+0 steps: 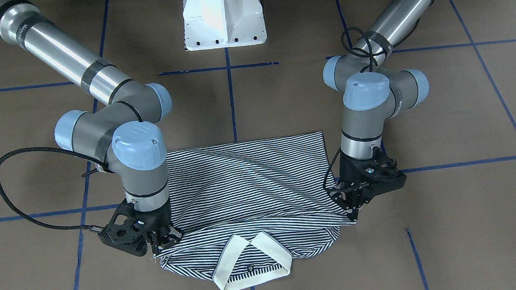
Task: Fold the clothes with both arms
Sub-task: 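Lay the hem down near the collar and open both grippers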
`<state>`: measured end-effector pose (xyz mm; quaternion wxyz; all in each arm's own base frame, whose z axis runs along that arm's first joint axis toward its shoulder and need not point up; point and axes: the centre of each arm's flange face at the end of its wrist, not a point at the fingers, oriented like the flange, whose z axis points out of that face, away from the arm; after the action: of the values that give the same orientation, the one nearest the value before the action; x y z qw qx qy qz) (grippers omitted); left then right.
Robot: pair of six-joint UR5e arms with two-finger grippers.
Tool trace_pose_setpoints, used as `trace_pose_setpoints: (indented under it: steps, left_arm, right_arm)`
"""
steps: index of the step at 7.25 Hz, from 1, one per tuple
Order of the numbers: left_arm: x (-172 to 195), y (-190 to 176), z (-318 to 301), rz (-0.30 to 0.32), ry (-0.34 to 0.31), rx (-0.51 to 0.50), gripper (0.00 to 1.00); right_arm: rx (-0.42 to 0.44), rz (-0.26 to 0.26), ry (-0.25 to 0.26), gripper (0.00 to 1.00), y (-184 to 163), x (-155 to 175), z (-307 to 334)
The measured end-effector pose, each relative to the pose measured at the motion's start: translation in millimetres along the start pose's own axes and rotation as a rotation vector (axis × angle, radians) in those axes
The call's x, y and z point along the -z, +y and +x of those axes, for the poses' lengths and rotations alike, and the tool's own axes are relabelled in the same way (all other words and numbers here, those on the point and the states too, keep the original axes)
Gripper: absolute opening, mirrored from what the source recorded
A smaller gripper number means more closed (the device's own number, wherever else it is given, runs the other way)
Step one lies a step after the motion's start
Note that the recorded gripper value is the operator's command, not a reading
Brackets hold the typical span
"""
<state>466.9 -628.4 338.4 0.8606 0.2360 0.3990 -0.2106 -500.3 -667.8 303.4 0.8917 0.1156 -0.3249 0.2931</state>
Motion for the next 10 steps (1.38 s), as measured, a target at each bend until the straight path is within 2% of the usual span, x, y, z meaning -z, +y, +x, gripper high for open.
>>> trace_pose_setpoints:
  steps: [2,4,5,7,10]
  left_arm:
    - [11.7,-1.1,4.6,0.002,0.018,-0.001,0.00]
    - [38.1,-0.4,0.1,0.011,0.061,-0.001,0.00]
    - [47.7,0.3,-3.9,0.014,0.072,-0.001,0.00]
    - [53.0,4.4,-11.3,0.013,0.073,0.000,0.00]
    - [21.3,4.5,-10.5,0.003,0.027,0.000,0.00]
  right_arm:
    - [0.003,-0.001,-0.030,0.00,2.7,14.4,5.2]
    - [0.009,-0.033,-0.105,0.00,14.0,48.8,42.7]
    - [0.011,-0.042,-0.124,0.00,16.9,61.9,53.2]
    - [0.012,-0.046,-0.113,0.00,19.8,67.0,58.3]
    - [0.019,-0.039,-0.054,0.00,10.8,39.5,35.0]
